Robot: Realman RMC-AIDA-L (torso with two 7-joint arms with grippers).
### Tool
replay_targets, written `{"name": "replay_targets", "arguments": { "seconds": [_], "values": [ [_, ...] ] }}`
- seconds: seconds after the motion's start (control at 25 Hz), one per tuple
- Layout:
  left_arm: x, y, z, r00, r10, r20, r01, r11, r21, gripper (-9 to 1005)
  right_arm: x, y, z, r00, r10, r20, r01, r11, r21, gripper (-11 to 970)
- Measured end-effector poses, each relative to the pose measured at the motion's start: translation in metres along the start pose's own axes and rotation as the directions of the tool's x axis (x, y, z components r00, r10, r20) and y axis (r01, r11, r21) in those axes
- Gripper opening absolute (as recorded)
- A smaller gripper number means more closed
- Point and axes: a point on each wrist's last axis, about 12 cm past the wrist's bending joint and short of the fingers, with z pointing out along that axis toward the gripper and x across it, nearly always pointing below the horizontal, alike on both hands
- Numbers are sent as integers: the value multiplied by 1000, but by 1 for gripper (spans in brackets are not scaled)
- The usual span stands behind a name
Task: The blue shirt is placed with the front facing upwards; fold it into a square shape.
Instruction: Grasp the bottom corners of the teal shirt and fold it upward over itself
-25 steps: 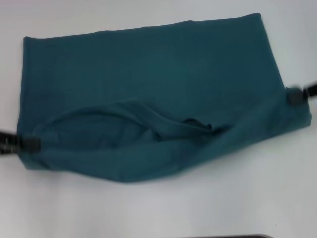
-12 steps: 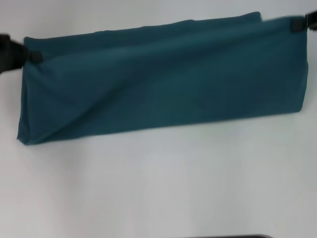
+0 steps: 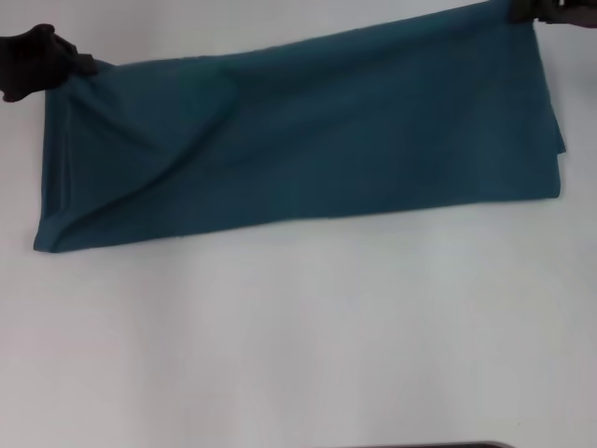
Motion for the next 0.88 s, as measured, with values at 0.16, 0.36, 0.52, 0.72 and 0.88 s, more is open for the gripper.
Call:
{"name": "replay_targets", "arguments": {
  "seconds": [0.16,0.36,0.52,0.72,0.88],
  "values": [
    [-5,5,0,999,-3,37,4,999,-36,38,-1,2,11,1000,-30,2,30,997,71,44],
    [-10,10,-6,999,22,27,-20,997,-76,37,-2,2,14,999,-42,3,42,996,85,44],
    [-12,10,-5,999,34,43,-30,996,-87,38,-4,3,15,999,-45,12,44,995,87,44],
    [-14,9,-2,998,39,58,-33,995,-92,40,-2,3,19,999,-44,21,41,995,95,44],
    [-14,6,2,997,40,63,-35,995,-89,47,-2,2,22,999,-39,31,35,994,108,44]
  ]
}}
